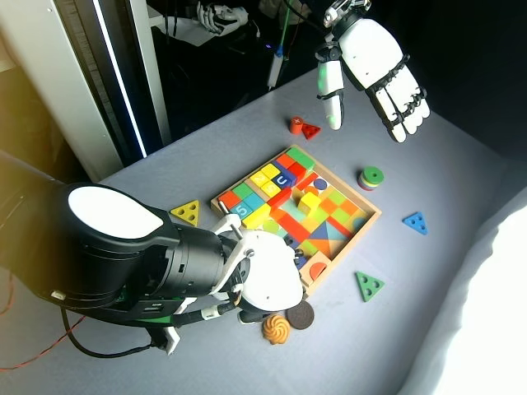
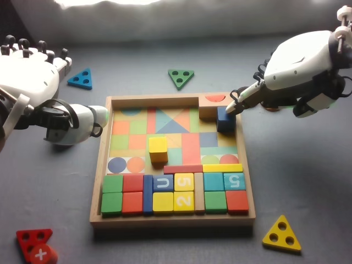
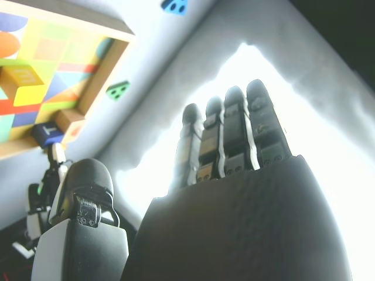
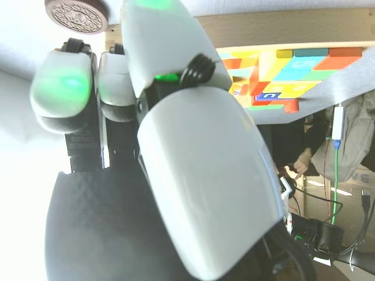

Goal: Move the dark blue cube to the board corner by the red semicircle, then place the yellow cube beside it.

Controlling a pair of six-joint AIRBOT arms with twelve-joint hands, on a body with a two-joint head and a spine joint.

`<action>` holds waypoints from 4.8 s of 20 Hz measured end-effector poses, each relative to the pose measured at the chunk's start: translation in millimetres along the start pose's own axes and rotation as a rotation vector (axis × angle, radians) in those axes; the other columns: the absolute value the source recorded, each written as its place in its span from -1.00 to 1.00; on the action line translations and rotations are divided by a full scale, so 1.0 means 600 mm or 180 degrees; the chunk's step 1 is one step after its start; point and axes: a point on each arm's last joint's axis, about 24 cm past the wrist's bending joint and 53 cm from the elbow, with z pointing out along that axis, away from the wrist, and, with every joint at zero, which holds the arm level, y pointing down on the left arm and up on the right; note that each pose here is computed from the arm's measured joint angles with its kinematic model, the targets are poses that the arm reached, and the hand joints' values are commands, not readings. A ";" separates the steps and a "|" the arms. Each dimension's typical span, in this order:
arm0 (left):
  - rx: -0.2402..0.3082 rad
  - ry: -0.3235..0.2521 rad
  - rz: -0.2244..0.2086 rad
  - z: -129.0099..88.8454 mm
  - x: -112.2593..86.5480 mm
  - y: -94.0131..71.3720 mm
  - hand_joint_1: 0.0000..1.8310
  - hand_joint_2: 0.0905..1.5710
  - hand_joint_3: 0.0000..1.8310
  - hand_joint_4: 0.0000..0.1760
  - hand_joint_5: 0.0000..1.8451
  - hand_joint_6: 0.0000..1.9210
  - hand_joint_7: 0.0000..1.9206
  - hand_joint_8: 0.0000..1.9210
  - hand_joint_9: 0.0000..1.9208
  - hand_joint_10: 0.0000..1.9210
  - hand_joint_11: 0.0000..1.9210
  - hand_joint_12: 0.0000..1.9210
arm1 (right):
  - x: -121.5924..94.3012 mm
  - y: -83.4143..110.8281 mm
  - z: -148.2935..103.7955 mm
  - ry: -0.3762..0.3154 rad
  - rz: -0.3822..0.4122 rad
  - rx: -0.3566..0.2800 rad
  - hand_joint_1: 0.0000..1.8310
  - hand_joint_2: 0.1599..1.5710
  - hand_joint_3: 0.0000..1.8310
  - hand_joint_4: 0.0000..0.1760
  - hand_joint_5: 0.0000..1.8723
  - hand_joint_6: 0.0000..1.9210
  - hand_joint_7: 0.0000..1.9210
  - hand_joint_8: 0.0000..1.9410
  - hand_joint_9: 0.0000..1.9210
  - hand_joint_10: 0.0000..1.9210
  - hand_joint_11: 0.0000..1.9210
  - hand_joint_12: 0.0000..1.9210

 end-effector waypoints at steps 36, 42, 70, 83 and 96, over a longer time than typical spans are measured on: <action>-0.0013 -0.0006 -0.0004 0.001 -0.001 0.002 -1.00 0.59 -1.00 -1.00 -0.90 -1.00 -0.92 -1.00 -0.95 -1.00 -1.00 -1.00 | -0.055 0.220 0.072 -0.0074 -0.0069 -0.0715 0.83 0.40 -0.99 -1.00 -0.55 -0.99 0.19 1.00 0.41 1.00 0.47 1.00; -0.0090 -0.0064 -0.0002 0.001 -0.008 0.012 -1.00 0.59 -1.00 -1.00 -0.87 -0.99 -0.88 -0.99 -0.91 -0.99 -0.98 -0.99 | -0.037 0.240 0.075 -0.0074 -0.0166 -0.0849 0.83 0.40 -1.00 -1.00 -0.56 -1.00 0.18 1.00 0.40 1.00 0.49 1.00; -0.0286 -0.0095 -0.0032 -0.003 -0.010 0.035 -1.00 0.59 -1.00 -1.00 -0.87 -0.99 -0.88 -0.99 -0.92 -0.99 -0.99 -0.99 | -0.015 0.254 0.100 -0.0121 -0.0380 -0.0821 0.81 0.41 -1.00 -1.00 -0.48 -0.99 0.11 0.89 0.37 1.00 0.46 1.00; -0.0298 -0.0072 -0.0042 -0.009 -0.005 0.034 -1.00 0.61 -1.00 -1.00 -0.87 -1.00 -0.88 -1.00 -0.91 -0.99 -0.98 -0.97 | -0.006 0.216 0.106 -0.0094 -0.0237 -0.0704 0.78 0.38 -1.00 -1.00 -0.47 -0.99 0.11 0.94 0.37 1.00 0.46 1.00; -0.0321 -0.0072 -0.0065 -0.009 -0.006 0.036 -1.00 0.59 -1.00 -1.00 -0.84 -1.00 -0.85 -1.00 -0.89 -1.00 -1.00 -0.88 | -0.022 0.159 0.097 -0.0147 -0.0127 -0.0514 0.78 0.40 -1.00 -1.00 -0.47 -0.99 0.09 0.99 0.36 1.00 0.43 1.00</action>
